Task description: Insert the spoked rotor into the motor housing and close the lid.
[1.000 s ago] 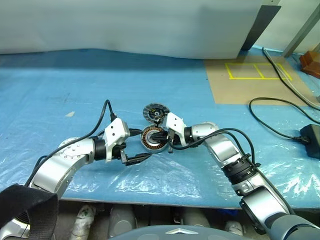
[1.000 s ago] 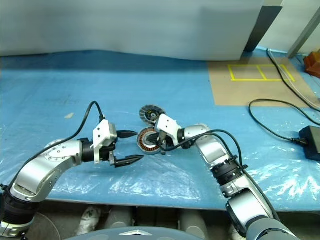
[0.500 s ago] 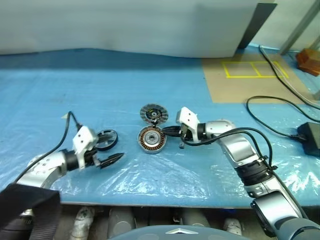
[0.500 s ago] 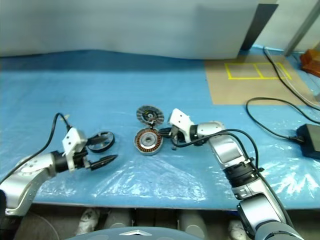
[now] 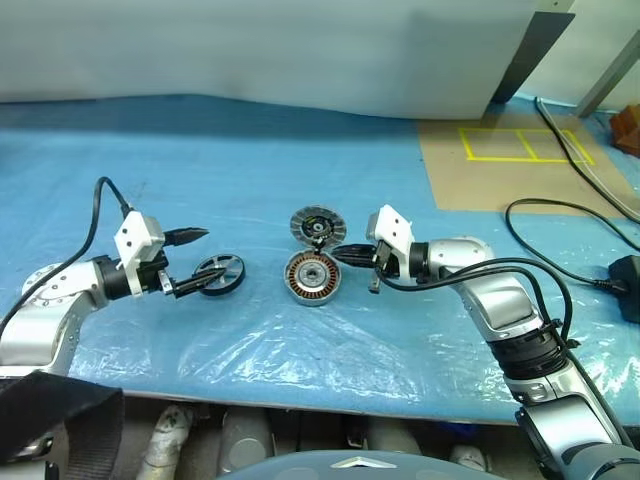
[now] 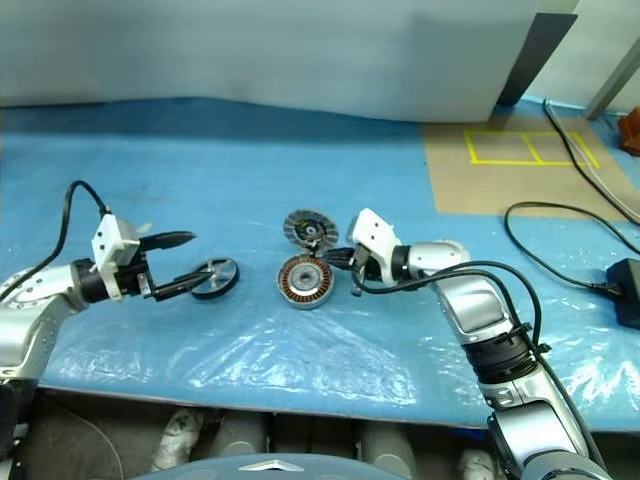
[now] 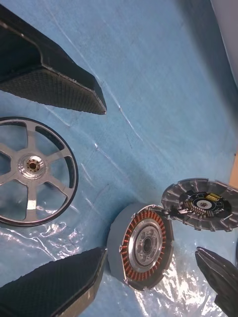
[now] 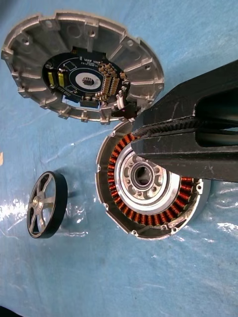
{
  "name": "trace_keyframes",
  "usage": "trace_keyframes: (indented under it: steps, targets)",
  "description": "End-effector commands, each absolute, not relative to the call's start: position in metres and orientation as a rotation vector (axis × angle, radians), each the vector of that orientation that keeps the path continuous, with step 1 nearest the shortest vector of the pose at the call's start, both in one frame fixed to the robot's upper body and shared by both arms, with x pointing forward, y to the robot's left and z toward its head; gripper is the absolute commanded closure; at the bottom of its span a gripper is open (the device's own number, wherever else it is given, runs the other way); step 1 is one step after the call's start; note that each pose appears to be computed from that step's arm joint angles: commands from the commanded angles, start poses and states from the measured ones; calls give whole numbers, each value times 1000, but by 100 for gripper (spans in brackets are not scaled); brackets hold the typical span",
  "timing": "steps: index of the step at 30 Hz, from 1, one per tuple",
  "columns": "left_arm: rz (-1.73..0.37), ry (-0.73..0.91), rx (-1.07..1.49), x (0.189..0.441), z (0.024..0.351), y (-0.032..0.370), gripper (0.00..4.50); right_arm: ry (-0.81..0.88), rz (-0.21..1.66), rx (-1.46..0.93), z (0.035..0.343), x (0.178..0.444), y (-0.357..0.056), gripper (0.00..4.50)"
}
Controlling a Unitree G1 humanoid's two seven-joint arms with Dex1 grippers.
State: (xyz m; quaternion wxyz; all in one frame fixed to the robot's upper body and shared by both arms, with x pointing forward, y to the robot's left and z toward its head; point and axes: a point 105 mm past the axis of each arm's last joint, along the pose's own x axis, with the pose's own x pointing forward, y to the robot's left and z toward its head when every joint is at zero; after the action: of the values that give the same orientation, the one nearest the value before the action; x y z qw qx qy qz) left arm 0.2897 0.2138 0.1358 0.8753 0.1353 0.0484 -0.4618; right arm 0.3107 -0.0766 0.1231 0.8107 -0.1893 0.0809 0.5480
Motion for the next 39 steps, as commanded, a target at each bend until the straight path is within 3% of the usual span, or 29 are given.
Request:
trace_keyframes:
  steps: [1, 7, 13, 19, 27, 30, 37, 39]
  targets:
    - [-994, 89, 306, 294, 141, 212, 0, 109, 1158, -402, 140, 307, -79, 447]
    - [-1081, 133, 314, 295, 145, 207, 0, 96, 1168, -382, 150, 293, -92, 447]
    - [-1160, 221, 363, 292, 133, 211, 0, 193, 1346, -359, 144, 254, -97, 447]
    - [-1153, 277, 455, 306, 119, 222, 0, 197, 1341, -353, 135, 253, -94, 447]
    - [-1152, 221, 453, 329, 133, 211, 0, 189, 1294, -353, 131, 257, -92, 447]
    - [-1172, 231, 450, 332, 136, 209, 66, 193, 1268, -366, 129, 260, -95, 450]
    - [-1231, 265, 508, 332, 141, 214, 305, 209, 1250, -382, 124, 260, -96, 450]
    - [-1248, 276, 545, 331, 142, 215, 305, 215, 1246, -384, 123, 260, -97, 450]
